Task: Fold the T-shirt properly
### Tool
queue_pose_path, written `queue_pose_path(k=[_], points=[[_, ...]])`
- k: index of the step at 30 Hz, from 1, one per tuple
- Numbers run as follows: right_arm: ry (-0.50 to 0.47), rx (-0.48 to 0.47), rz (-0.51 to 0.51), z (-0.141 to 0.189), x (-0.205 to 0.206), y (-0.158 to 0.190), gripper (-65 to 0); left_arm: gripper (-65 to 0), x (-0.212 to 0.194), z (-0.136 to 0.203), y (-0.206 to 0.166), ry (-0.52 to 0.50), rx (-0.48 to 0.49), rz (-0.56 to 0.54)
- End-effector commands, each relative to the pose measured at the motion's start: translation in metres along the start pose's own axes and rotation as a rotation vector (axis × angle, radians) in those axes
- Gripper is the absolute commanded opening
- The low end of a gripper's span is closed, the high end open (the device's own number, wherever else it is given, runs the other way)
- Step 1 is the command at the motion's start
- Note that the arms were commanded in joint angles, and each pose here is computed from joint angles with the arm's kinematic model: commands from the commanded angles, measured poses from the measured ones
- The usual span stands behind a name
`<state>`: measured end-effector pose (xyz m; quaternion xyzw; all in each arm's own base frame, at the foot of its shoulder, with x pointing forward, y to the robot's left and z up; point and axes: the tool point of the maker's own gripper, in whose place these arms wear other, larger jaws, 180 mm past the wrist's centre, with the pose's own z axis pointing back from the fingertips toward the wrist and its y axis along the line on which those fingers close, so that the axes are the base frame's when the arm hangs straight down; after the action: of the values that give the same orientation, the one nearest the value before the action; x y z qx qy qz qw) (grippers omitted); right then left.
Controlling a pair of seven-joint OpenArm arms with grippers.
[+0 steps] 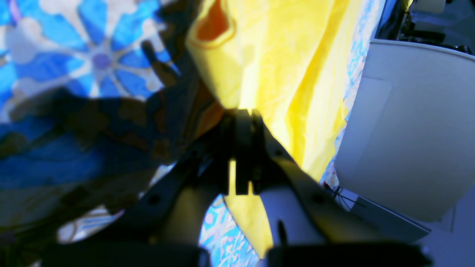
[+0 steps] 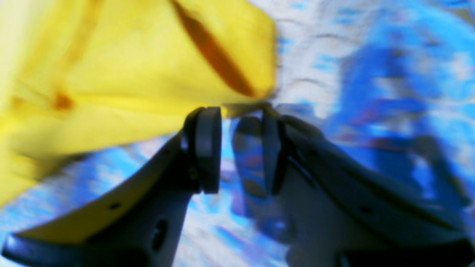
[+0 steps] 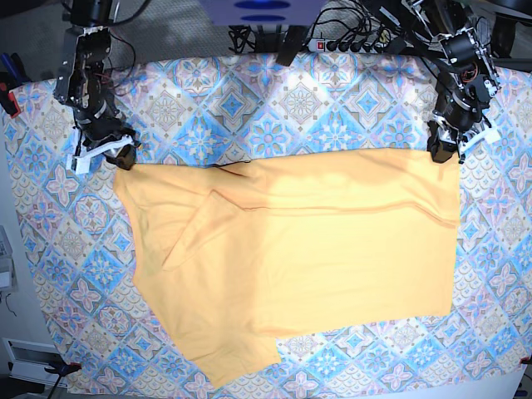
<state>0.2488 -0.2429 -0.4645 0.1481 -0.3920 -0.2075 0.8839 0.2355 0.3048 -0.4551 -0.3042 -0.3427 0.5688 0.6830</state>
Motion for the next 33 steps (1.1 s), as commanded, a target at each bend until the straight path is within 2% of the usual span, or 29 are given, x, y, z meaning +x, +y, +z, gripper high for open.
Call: queue_pose_path(k=[1,3,9,21,33], points=[[-0.027,0.002,-0.014,0.001,0.009,-0.004,-46.8,-65.0,0.010,0.001,-0.013,-0.015,-0.035,-0.024],[-0.025,0.004,-0.049,-0.002,0.007,-0.006,-46.8,-65.0,0.010,0.001,-0.013,-0.016,-0.036,-0.024],[-0.025,0.004,-0.068,-0.011,0.011,-0.007,-43.5,-65.0,0.010,0.001,-0.013,-0.015,-0.034,-0.026],[-0.061,0.028,-0.072,-0.022,0.033,0.004,-43.5,-65.0,0.010,0.001,-0.013,-0.015,-0.033,-0.027],[-0.022,0.047,-0.086,-0.044,0.029,0.015,-43.7,-65.0,0.011,0.001,-0.014,-0.016,-0.034,-0.028]])
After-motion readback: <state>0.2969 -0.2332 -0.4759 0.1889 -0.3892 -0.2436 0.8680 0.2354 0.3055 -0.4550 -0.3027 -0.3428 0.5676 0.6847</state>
